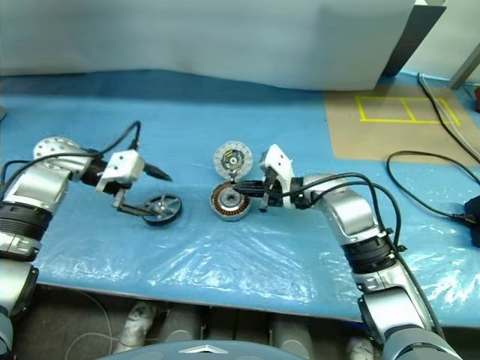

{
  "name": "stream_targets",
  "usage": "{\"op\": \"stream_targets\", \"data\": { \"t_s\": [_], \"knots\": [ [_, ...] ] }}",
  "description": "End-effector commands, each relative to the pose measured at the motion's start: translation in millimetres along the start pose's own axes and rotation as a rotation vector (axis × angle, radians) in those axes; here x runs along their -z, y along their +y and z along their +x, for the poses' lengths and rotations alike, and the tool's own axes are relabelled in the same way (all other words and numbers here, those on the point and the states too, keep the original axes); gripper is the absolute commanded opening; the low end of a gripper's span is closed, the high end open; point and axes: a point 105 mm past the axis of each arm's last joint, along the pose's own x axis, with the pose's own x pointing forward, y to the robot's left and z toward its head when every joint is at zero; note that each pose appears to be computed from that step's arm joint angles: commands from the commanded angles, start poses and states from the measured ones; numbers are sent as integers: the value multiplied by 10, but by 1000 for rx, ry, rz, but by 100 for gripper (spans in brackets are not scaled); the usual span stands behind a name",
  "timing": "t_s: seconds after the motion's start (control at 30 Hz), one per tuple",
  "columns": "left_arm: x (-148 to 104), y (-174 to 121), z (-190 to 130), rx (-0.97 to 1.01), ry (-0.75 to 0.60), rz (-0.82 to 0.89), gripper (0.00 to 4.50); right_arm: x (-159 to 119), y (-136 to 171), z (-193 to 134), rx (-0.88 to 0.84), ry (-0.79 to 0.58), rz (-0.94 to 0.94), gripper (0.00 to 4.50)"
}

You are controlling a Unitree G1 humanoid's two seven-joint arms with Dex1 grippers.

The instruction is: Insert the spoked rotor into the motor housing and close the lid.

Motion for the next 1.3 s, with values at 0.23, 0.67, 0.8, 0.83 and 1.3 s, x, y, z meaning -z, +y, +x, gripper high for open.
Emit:
{"op": "stream_targets", "data": {
  "t_s": [0.23, 0.67, 0.8, 0.83, 1.3],
  "knots": [
    [103, 101, 21, 12, 103, 83, 450, 38, 323, -236, -138, 49, -62, 6],
    [-70, 212, -36, 14, 27, 63, 450, 75, 281, -163, -89, 43, -44, 6],
    [-59, 247, -112, 5, 34, 31, 450, 76, 284, -162, -87, 45, -41, 6],
    [-17, 251, -113, 7, 54, 27, 450, 77, 283, -158, -86, 46, -40, 6],
    [216, 173, 79, 79, 139, 61, 450, 108, 244, -130, -60, 60, -36, 6]
  ]
}}
